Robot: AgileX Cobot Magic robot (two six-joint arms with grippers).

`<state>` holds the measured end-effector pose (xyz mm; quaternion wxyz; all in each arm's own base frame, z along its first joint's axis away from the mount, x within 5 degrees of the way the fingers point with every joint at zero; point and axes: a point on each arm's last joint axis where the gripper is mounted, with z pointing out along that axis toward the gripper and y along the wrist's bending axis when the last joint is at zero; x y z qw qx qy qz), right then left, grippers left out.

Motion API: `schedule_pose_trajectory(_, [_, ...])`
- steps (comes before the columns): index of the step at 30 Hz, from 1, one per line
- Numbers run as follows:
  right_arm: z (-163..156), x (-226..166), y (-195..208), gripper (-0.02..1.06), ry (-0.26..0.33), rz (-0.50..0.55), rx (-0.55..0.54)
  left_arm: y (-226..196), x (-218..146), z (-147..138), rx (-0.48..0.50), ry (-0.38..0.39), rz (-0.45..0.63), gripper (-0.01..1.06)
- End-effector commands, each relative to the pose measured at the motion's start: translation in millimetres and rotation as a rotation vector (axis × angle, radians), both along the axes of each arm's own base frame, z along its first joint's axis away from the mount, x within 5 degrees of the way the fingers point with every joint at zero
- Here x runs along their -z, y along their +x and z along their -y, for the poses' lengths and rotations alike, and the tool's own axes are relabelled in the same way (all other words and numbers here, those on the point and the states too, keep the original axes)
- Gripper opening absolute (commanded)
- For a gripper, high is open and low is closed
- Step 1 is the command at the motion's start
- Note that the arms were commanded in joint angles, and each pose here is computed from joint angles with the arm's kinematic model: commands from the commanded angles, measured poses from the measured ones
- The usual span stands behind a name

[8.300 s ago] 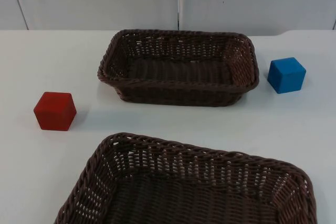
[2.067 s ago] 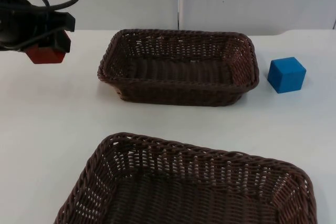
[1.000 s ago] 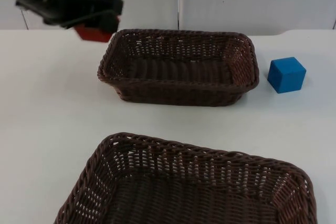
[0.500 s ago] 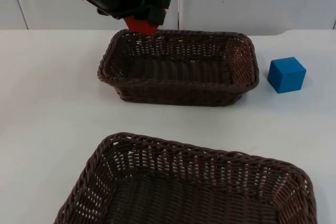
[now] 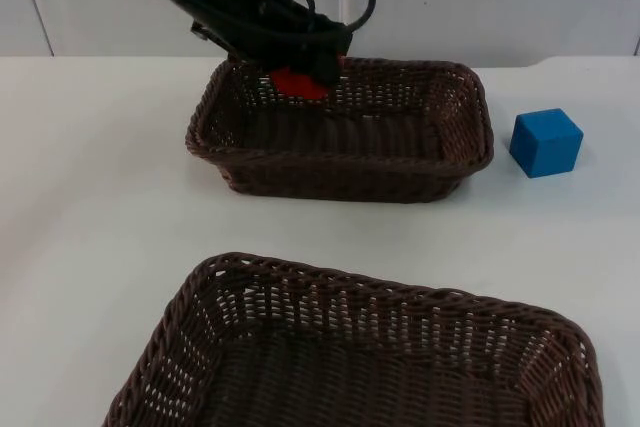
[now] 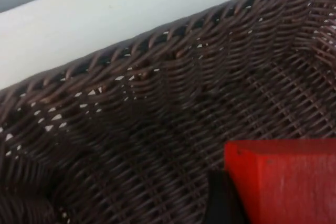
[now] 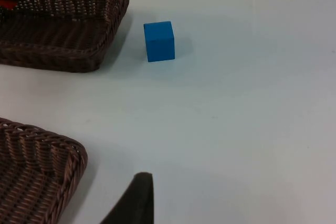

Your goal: Pick up one cube with the left hand and place it into the upper basket. Pick up one cube with the right hand and place it into the lower basket.

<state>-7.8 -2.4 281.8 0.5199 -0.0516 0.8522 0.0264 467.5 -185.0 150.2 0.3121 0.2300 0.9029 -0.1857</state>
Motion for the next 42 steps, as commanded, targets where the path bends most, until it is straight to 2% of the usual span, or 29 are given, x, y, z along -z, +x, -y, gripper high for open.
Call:
schedule_pose_trajectory(1, [0,2,1,1.05,0.000,0.000,0.006,5,6,4,0.008,0.001,0.004,0.00])
schedule_pose_trajectory(11, [0,2,1,1.05,0.000,0.000,0.006,13,40,5,-0.008,0.021,-0.025,0.00])
schedule_pose_trajectory(27, [0,2,1,1.05,0.000,0.000,0.006,12,62,4,-0.004,0.038,-0.066,0.02])
schedule_pose_trajectory(28, [0,2,1,1.05,0.000,0.000,0.006,12,62,5,-0.006,0.034,-0.067,0.06])
schedule_pose_trajectory(30, [0,2,1,1.05,0.000,0.000,0.006,11,62,5,-0.008,0.029,-0.070,0.23])
schedule_pose_trajectory(31, [0,2,1,1.05,0.000,0.000,0.006,11,62,5,-0.008,0.029,-0.070,0.23])
schedule_pose_trajectory(35, [0,2,1,1.05,-0.002,0.000,0.007,11,62,5,-0.008,0.028,-0.072,0.65])
schedule_pose_trajectory(36, [0,2,1,1.05,-0.002,0.000,0.007,11,62,5,-0.008,0.028,-0.072,0.65])
schedule_pose_trajectory(39, [0,2,1,1.05,-0.002,0.000,0.007,11,55,5,-0.005,0.021,-0.066,0.94])
schedule_pose_trajectory(42, [0,2,1,1.05,-0.002,0.000,0.007,11,47,6,-0.004,0.013,-0.054,1.01])
